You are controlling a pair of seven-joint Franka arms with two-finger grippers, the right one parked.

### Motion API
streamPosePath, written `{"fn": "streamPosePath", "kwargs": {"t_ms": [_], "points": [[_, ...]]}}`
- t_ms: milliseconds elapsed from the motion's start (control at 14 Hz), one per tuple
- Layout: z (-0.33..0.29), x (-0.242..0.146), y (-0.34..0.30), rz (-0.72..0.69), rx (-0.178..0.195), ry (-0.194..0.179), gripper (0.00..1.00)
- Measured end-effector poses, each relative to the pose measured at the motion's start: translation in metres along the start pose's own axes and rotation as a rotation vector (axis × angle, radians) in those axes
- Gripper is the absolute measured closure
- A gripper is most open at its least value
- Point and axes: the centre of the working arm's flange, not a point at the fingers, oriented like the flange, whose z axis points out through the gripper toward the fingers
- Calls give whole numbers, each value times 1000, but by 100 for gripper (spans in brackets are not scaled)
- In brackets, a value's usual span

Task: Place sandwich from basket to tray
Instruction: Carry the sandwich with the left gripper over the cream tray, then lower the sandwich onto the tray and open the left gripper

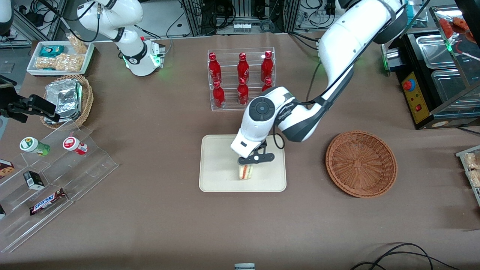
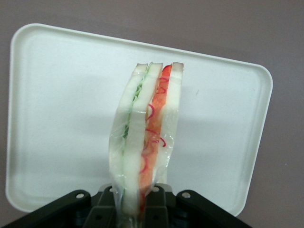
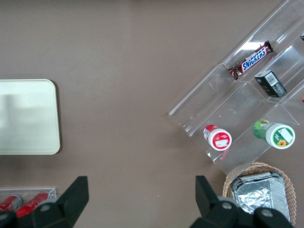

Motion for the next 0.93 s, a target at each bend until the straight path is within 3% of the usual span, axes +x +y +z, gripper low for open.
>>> {"fn": "streamPosePath", "kwargs": {"t_ms": [286, 357, 500, 714, 786, 929], "points": [[31, -9, 9, 33, 19, -10, 85], [40, -8, 8, 29, 12, -14, 80], [53, -6, 8, -6, -11, -14, 62], [50, -4, 8, -50, -14, -10, 30], [42, -1, 8, -55, -2, -7, 21], [2, 2, 6, -60, 65, -3, 1]]}}
